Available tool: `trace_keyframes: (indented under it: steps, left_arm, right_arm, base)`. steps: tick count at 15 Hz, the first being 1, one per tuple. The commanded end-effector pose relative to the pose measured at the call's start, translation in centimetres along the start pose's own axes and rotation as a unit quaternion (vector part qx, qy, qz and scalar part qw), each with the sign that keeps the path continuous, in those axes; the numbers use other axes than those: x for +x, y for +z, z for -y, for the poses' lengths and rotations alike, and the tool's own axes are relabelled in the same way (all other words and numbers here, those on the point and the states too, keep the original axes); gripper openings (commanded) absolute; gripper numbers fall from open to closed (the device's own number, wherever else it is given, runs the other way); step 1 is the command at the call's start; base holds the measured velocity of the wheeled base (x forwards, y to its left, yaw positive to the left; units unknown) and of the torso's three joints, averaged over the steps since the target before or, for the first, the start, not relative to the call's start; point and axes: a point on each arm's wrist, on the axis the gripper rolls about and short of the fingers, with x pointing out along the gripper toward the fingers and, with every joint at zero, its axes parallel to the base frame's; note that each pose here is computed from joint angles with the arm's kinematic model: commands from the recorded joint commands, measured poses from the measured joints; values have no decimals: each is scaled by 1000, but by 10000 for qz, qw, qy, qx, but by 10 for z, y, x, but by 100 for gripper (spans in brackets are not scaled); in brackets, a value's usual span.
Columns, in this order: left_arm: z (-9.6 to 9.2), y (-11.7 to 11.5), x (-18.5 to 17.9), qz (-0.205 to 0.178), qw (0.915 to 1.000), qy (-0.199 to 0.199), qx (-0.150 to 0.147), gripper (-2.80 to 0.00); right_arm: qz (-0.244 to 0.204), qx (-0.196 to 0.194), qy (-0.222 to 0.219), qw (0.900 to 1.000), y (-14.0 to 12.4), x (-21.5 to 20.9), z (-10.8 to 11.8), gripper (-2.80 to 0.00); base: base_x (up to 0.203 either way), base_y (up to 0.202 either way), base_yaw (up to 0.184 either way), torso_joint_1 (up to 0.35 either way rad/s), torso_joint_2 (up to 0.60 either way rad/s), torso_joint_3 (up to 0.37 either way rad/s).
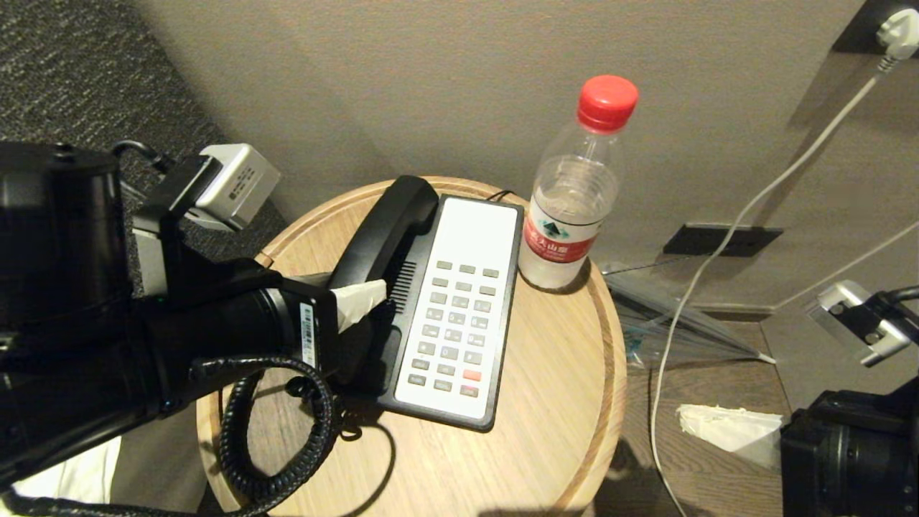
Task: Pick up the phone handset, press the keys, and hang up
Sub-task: Put the handset back
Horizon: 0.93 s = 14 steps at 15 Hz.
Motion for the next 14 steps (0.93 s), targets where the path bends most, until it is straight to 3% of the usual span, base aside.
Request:
trace_keyframes:
  steps: [1, 14]
  left_arm:
    - [0, -2, 2, -49, 10000, 11, 3, -280]
    - [5, 3, 13, -124, 9999, -6, -7, -280]
  right_arm:
    - [0, 11, -1, 10000, 0, 0, 0, -280]
    - [-86, 52, -111, 9999, -5, 2, 5, -280]
  base:
    - [0, 0, 0, 0, 0, 0]
    - [0, 0, 0, 0, 0, 0]
